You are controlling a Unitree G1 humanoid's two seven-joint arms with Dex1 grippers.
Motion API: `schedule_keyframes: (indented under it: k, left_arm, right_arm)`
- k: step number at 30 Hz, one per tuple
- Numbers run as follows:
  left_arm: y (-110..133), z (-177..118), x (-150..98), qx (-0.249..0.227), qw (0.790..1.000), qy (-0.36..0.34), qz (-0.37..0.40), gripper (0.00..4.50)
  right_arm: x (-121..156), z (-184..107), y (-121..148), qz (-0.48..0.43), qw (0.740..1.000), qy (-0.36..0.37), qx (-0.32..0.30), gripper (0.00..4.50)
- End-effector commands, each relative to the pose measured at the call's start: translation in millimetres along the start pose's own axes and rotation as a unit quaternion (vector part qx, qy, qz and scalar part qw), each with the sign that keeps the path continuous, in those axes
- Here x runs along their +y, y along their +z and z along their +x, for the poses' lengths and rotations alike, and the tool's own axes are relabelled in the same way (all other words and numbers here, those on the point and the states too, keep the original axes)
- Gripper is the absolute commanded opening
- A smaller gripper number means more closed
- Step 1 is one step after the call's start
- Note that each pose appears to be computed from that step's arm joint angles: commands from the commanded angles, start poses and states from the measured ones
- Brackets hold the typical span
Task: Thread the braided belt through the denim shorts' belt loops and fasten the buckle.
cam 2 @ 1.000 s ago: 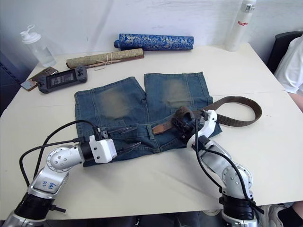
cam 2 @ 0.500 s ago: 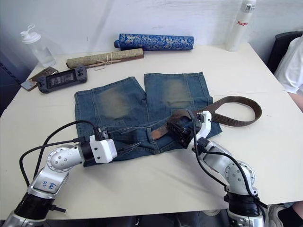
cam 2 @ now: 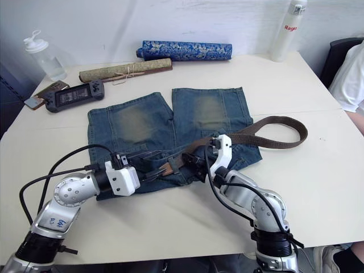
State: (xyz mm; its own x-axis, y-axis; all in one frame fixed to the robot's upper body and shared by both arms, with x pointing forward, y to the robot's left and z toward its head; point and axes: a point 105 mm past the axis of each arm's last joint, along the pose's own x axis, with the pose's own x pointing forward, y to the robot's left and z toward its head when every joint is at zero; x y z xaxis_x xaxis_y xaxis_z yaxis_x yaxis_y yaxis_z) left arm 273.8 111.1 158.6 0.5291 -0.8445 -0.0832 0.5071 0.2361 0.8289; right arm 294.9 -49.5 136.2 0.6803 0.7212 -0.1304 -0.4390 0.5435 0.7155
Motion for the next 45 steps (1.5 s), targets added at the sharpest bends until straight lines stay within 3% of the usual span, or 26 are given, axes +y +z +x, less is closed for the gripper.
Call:
schedule_keyframes:
  k: [1,4,6,8,18,33,45]
  left_arm:
    - [2.9,-10.1,4.1,0.002,0.998,0.006,0.063,2.57]
    - [2.4,-20.8,-1.1,0.003,0.991,-0.01,0.137,2.57]
    - [-3.1,-30.9,-6.4,0.008,0.97,-0.03,0.239,2.57]
    - [-7.6,-34.4,-6.7,0.007,0.957,-0.03,0.289,2.57]
    - [-12.2,-20.1,-15.2,-0.028,0.937,-0.009,0.349,2.57]
    - [-2.5,-5.9,-14.8,-0.062,0.972,0.01,0.225,2.57]
    - [1.5,-3.1,-13.8,-0.071,0.969,-0.001,0.238,2.57]
  right_arm:
    - [4.6,2.6,-11.2,0.018,0.999,0.011,0.031,0.0]
    - [4.5,3.4,-9.9,0.042,0.999,0.013,0.029,0.0]
    - [3.7,4.1,-10.0,0.053,0.998,0.013,0.031,0.0]
    - [5.6,4.8,-9.7,0.066,0.997,0.019,0.031,0.0]
    - [12.6,5.9,-6.8,0.094,0.995,0.029,0.03,0.0]
    - [12.0,5.5,-10.7,0.089,0.995,0.022,0.034,0.0]
    - [12.9,6.1,-13.8,0.087,0.995,0.022,0.034,0.0]
